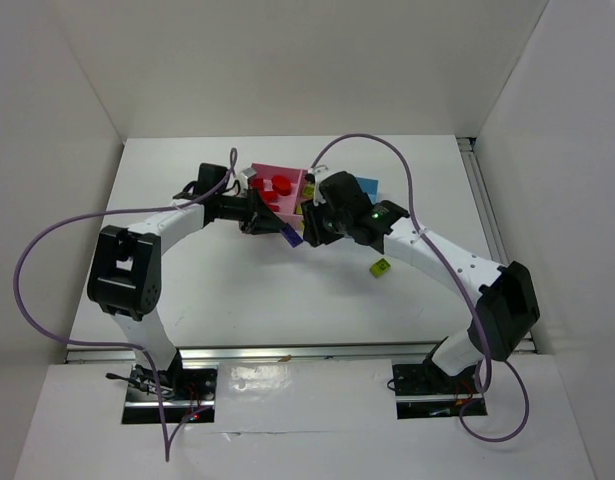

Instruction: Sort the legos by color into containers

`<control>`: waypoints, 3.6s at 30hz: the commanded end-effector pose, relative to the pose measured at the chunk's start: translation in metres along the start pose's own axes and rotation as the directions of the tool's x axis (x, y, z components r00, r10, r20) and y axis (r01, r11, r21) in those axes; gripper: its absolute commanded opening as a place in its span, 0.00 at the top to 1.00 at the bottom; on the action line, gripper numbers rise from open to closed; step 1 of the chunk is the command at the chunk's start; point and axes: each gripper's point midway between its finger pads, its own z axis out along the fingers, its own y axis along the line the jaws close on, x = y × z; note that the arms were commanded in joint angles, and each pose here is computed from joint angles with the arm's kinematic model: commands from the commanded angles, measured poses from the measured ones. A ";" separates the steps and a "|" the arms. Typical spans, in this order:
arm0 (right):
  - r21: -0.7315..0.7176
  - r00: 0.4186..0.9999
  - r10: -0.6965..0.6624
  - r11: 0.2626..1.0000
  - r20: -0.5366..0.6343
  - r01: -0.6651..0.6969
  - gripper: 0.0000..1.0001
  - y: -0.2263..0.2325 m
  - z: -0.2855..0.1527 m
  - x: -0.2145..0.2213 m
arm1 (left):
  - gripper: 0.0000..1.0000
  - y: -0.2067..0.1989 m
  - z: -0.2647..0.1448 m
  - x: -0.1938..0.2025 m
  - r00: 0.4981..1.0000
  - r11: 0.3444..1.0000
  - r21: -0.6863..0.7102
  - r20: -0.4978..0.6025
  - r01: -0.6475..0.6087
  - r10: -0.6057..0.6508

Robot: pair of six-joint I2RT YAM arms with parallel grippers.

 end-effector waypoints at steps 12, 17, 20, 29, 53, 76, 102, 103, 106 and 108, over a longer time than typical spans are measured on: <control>0.440 0.882 0.282 0.784 0.377 -0.438 0.77 -0.132 -0.041 -0.086 | 1.00 0.013 -0.028 -0.011 0.992 0.984 -0.170 0.110 -0.047 0.066; 0.286 0.896 0.267 0.881 0.355 -0.376 0.77 -0.119 -0.005 -0.124 | 1.00 0.006 -0.045 -0.022 0.978 0.964 -0.253 0.165 -0.081 0.125; 0.286 0.921 0.275 0.891 0.277 -0.352 0.77 -0.120 0.035 -0.122 | 1.00 -0.002 -0.056 -0.028 0.966 0.955 -0.275 0.198 -0.110 0.169; 0.255 0.929 0.285 0.904 0.237 -0.342 0.74 -0.111 0.113 -0.111 | 1.00 -0.003 -0.075 -0.021 0.951 0.932 -0.337 0.221 -0.135 0.217; 0.571 0.809 0.455 0.575 0.372 -0.586 0.24 -0.155 -0.054 0.037 | 1.00 -0.004 -0.078 -0.023 0.946 0.932 -0.331 0.226 -0.147 0.230; 0.586 0.601 0.743 0.357 0.293 -0.727 0.23 -0.183 0.004 0.139 | 1.00 0.001 -0.068 -0.023 0.959 0.937 -0.320 0.195 -0.138 0.208; 0.385 0.802 0.478 0.707 0.358 -0.593 0.71 -0.141 -0.017 -0.023 | 1.00 0.008 -0.066 -0.024 0.960 0.935 -0.330 0.195 -0.130 0.202; 0.396 0.825 0.473 0.725 0.311 -0.564 0.71 -0.139 0.003 -0.022 | 1.00 0.012 -0.065 -0.022 0.963 0.935 -0.333 0.189 -0.122 0.193; 0.358 0.860 0.406 0.788 0.307 -0.500 0.71 -0.126 0.033 -0.060 | 1.00 0.013 -0.066 -0.019 0.963 0.935 -0.334 0.189 -0.121 0.192; 0.313 0.874 0.387 0.825 0.293 -0.470 0.71 -0.120 0.057 -0.080 | 1.00 0.011 -0.069 -0.017 0.958 0.931 -0.340 0.195 -0.135 0.210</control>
